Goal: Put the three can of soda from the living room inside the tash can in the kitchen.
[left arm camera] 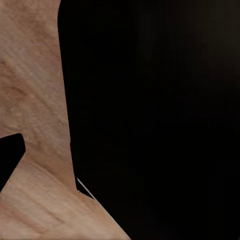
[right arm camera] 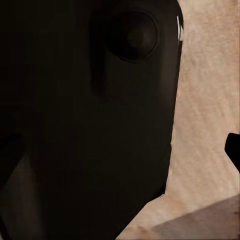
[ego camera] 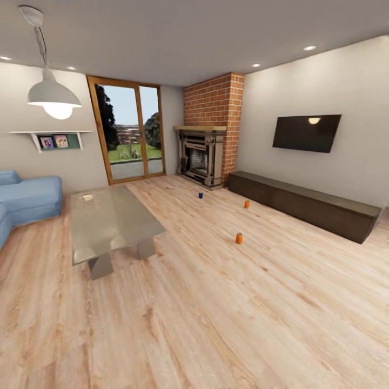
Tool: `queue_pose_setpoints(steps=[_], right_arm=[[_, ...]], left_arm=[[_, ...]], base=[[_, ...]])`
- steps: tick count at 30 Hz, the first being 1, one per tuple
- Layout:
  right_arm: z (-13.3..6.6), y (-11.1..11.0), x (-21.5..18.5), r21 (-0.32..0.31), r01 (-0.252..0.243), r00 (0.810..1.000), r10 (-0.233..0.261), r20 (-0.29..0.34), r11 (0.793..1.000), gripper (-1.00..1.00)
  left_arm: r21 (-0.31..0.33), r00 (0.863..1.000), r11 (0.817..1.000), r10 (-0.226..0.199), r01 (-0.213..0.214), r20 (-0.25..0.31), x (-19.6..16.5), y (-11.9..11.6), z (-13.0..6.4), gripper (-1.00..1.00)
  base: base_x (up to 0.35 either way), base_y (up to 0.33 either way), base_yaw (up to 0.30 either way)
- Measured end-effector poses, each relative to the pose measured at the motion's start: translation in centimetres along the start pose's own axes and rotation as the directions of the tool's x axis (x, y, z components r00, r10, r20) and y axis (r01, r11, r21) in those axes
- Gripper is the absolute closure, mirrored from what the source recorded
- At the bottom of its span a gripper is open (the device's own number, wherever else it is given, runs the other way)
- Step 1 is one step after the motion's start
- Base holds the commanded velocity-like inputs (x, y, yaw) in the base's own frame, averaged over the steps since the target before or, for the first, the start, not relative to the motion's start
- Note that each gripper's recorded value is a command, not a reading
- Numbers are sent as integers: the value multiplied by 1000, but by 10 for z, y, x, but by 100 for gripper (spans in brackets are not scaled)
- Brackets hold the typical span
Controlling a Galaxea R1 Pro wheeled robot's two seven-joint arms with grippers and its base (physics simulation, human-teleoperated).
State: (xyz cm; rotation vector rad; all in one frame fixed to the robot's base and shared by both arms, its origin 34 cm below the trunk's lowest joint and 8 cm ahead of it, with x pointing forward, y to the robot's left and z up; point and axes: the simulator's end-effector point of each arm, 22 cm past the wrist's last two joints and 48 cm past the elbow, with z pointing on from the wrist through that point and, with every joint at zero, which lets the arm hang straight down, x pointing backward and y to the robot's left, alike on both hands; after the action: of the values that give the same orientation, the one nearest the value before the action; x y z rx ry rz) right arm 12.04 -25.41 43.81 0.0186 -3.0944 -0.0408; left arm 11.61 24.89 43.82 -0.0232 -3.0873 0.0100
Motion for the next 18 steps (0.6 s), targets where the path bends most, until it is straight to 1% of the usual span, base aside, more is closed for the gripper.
queue_pose_setpoints(steps=[16,18], right_arm=[[0,0,0,0,1,1000,-1,0,1000,-100],[0,0,0,0,1,1000,-1,0,1000,-100]], left_arm=[[0,1000,1000,1,-1,0,0,0,0,-100],[0,1000,1000,1,-1,0,0,0,0,-100]], base=[[1,321,-300],[78,313,-300]])
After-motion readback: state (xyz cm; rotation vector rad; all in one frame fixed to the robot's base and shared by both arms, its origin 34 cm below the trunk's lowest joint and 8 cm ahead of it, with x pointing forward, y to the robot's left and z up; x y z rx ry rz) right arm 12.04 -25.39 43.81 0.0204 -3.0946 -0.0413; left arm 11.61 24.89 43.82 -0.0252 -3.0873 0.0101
